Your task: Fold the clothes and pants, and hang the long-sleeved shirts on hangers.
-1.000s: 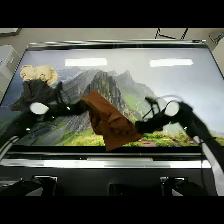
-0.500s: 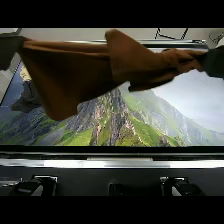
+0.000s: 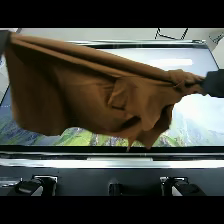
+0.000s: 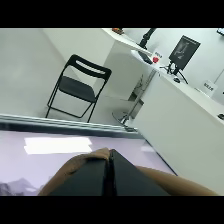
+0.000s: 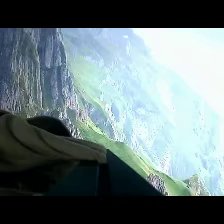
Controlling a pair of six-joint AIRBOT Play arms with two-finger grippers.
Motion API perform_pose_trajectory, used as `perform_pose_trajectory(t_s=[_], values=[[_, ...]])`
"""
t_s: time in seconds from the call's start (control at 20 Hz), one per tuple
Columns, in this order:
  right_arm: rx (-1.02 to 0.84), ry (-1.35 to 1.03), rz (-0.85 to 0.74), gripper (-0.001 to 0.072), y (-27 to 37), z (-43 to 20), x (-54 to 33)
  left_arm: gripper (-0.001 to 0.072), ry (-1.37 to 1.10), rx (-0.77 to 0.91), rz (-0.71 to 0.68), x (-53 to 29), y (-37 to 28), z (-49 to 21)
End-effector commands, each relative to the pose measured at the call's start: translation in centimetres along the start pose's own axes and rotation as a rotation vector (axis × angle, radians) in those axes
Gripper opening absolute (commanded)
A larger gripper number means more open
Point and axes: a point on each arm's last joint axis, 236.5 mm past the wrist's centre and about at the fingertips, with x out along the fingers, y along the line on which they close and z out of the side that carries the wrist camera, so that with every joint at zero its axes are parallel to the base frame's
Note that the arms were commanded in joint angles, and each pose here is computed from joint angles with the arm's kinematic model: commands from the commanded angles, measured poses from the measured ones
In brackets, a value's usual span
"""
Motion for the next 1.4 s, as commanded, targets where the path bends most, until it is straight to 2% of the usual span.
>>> perform_pose_trajectory(t_s=[0.0,0.15,0.25,0.35,0.45,0.5,0.55,0.6,0.65,0.7,0.8,0.85,0.95,1.2,1.3,1.35], values=[[0.056,0.124,-0.020,0.0041,-0.9,0.5,6.7,0.0018,0.031,0.046,0.054,6.5,3.9,-3.5],[0.117,0.209,-0.036,0.0042,-2.0,1.5,17.1,0.0019,0.287,-0.030,0.167,13.6,12.1,-15.5],[0.195,0.311,-0.022,0.0041,-2.2,-0.2,24.2,0.0022,0.502,-0.198,0.244,15.1,16.2,-25.1],[0.273,0.441,0.027,0.0041,-1.2,-3.2,29.3,0.0090,0.697,-0.367,0.319,14.2,18.2,-32.7],[0.339,0.521,0.080,0.0049,0.0,-5.3,32.3,0.0217,0.838,-0.425,0.346,12.5,18.9,-36.6],[0.352,0.527,0.086,0.0171,0.0,-5.5,33.0,0.0351,0.885,-0.442,0.352,11.5,19.1,-37.1],[0.349,0.511,0.086,0.0405,-0.8,-5.1,33.2,0.0505,0.924,-0.448,0.352,10.4,19.6,-36.8],[0.328,0.502,0.087,0.0517,-2.0,-4.6,32.7,0.0606,0.981,-0.437,0.338,8.9,20.5,-35.9],[0.304,0.511,0.086,0.0588,-3.9,-4.6,31.8,0.0609,1.047,-0.427,0.330,6.9,21.6,-34.9],[0.301,0.544,0.079,0.0615,-6.2,-5.2,30.8,0.0609,1.124,-0.436,0.348,4.1,23.3,-34.0],[0.377,0.663,0.059,0.0607,-11.0,-8.0,28.6,0.0607,1.288,-0.510,0.444,-2.9,26.6,-33.3],[0.437,0.714,0.054,0.0560,-12.8,-9.7,27.8,0.0569,1.356,-0.557,0.493,-6.1,27.9,-33.6],[0.523,0.806,0.068,0.0535,-14.1,-13.2,27.4,0.0569,1.431,-0.678,0.546,-11.0,28.9,-35.5],[0.504,0.951,0.165,0.0536,-11.5,-18.9,28.1,0.0567,1.486,-0.827,0.484,-15.7,26.9,-42.6],[0.504,0.965,0.170,0.0536,-11.2,-19.3,28.0,0.0452,1.468,-0.849,0.441,-15.6,26.1,-43.8],[0.505,0.968,0.173,0.0536,-11.2,-19.4,28.0,0.0453,1.462,-0.857,0.442,-15.7,26.0,-44.1]])
